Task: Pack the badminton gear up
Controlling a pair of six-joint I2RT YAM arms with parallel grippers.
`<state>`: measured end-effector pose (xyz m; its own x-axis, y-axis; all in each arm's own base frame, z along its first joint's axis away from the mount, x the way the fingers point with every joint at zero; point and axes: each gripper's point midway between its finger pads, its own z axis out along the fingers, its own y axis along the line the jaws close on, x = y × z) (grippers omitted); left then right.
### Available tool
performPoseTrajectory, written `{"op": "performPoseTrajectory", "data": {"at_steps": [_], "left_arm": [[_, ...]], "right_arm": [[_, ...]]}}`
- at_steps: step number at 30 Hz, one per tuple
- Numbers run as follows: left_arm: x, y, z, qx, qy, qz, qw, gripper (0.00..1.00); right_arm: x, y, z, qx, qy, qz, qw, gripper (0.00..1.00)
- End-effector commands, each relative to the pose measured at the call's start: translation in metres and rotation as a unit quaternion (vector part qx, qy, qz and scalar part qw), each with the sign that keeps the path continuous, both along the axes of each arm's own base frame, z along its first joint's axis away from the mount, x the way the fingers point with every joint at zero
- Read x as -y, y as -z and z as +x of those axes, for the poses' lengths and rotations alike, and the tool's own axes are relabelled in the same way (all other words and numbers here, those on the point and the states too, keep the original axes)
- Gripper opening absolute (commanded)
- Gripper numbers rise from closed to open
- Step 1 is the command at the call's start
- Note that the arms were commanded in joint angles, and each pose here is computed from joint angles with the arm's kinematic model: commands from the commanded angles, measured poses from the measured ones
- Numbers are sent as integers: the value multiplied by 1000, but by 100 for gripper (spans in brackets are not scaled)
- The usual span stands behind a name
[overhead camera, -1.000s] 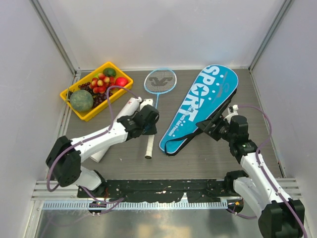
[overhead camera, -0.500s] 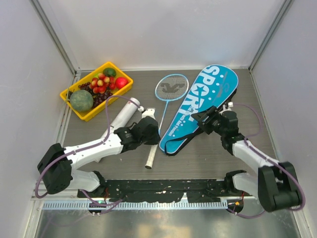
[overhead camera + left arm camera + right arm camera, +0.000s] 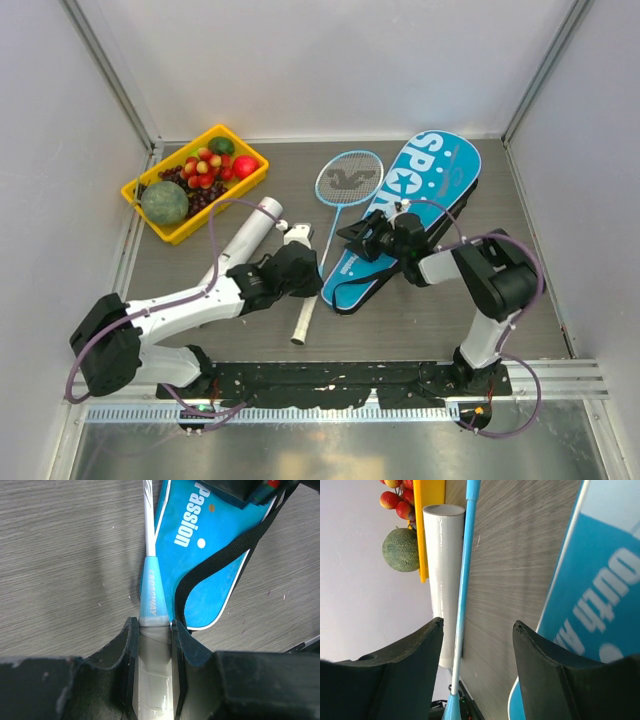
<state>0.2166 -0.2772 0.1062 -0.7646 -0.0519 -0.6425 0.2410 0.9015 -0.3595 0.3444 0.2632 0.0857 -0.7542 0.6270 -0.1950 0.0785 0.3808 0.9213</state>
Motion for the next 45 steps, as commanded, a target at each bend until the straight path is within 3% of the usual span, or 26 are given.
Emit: {"op": "performPoseTrajectory", "data": {"at_steps": [1, 8, 13, 17, 20, 25, 29, 35, 45], "left_arm": [[8, -29, 11, 55, 3, -44, 997, 0], [14, -28, 3, 59, 27, -72, 995, 0], [15, -38, 2, 66, 33, -82, 994, 0], [14, -45, -4, 70, 45, -92, 992, 4], [10, -54, -8, 80, 53, -104, 990, 18], [1, -72, -17, 105, 73, -112, 985, 60], [-12, -94, -21, 148, 102, -90, 979, 75], [-32, -120, -19, 196, 156, 10, 968, 72], [11, -96, -12, 186, 224, 51, 955, 68]], "right_arm": [[-32, -42, 17, 62, -52, 85, 993, 61], [-51, -32, 20, 61, -91, 83, 991, 55], [-52, -35, 19, 60, -86, 91, 990, 23], [-51, -53, 20, 79, -84, 95, 989, 5], [-48, -63, 19, 86, -79, 96, 989, 5], [-34, -82, 7, 99, -66, 104, 987, 5], [-11, -103, -7, 109, -52, 114, 986, 5], [39, -105, -47, 121, -49, 33, 991, 5], [119, -94, -137, 102, 24, -89, 990, 5]]}}
